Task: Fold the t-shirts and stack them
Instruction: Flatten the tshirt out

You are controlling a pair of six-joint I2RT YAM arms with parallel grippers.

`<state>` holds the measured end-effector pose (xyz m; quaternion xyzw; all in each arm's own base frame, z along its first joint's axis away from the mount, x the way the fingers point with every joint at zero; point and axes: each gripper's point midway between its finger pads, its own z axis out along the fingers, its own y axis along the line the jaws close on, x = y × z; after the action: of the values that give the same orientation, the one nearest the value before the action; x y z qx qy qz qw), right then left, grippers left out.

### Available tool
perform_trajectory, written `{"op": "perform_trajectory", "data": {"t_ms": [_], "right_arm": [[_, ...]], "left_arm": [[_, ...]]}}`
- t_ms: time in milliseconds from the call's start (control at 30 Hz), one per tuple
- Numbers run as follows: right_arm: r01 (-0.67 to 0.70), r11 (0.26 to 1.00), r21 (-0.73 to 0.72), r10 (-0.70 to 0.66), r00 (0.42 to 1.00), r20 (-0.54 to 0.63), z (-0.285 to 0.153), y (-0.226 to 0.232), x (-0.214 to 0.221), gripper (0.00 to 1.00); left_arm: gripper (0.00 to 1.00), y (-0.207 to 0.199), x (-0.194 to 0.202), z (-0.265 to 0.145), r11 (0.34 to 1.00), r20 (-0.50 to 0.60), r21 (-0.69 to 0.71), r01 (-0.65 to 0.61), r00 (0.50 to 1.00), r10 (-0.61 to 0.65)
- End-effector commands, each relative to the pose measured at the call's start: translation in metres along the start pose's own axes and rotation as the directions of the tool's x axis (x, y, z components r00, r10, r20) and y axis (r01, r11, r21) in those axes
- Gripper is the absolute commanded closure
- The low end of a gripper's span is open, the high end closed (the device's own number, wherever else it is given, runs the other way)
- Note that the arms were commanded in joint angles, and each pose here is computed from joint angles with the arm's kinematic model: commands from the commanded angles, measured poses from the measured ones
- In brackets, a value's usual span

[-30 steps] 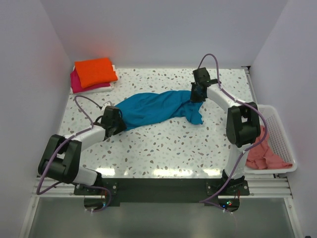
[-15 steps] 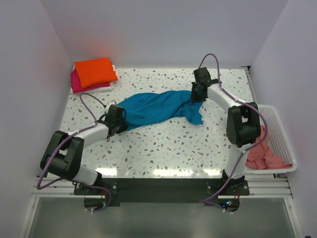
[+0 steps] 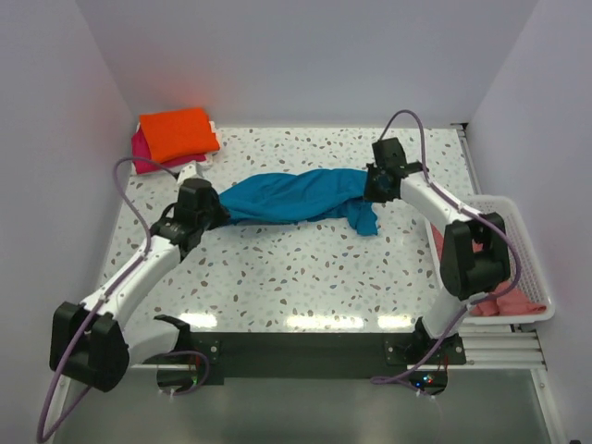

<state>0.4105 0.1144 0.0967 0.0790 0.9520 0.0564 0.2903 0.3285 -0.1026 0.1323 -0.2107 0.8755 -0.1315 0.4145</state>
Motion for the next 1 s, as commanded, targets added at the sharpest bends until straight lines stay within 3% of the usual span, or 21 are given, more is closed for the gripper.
{"op": "perform_trajectory", "data": {"t_ms": [0,267,633,767,867,900,967], "right_arm": [[-0.035,0.999,-0.041,0.038,0.996,0.084,-0.034,-0.002,-0.006,1.0],[0.001,0.993,-0.121,0.004,0.999,0.037,-0.062,0.005,0.048,1.0],[0.284,0.938,-0.197,-0.297,0.954,-0.044,-0.057,0.1,0.143,0.96],[0.323,0.934,-0.152,-0.334,0.941,-0.054,-0.049,0.104,0.152,0.93],[0.301,0.95,-0.082,-0.303,0.953,-0.012,-0.06,0.089,0.139,0.79],[0.289,0.957,-0.041,-0.288,0.957,0.029,-0.067,0.081,0.129,0.62],[0.247,0.969,0.018,-0.247,0.967,0.061,-0.078,0.063,0.124,0.48]], "left_arm": [[1.0,0.014,-0.021,-0.024,1.0,0.045,-0.018,-0.004,0.999,0.005],[1.0,0.049,-0.036,-0.038,0.998,0.09,-0.04,0.039,0.995,-0.035],[1.0,0.057,-0.05,-0.02,0.997,0.094,-0.051,0.054,0.994,-0.049],[1.0,0.059,-0.052,-0.012,0.997,0.086,-0.046,0.063,0.995,-0.059],[1.0,0.06,-0.054,-0.007,0.997,0.083,-0.045,0.064,0.995,-0.06],[1.0,0.061,-0.055,-0.006,0.997,0.083,-0.044,0.061,0.995,-0.057],[1.0,0.061,-0.058,-0.005,0.997,0.084,-0.038,0.062,0.995,-0.059]]}}
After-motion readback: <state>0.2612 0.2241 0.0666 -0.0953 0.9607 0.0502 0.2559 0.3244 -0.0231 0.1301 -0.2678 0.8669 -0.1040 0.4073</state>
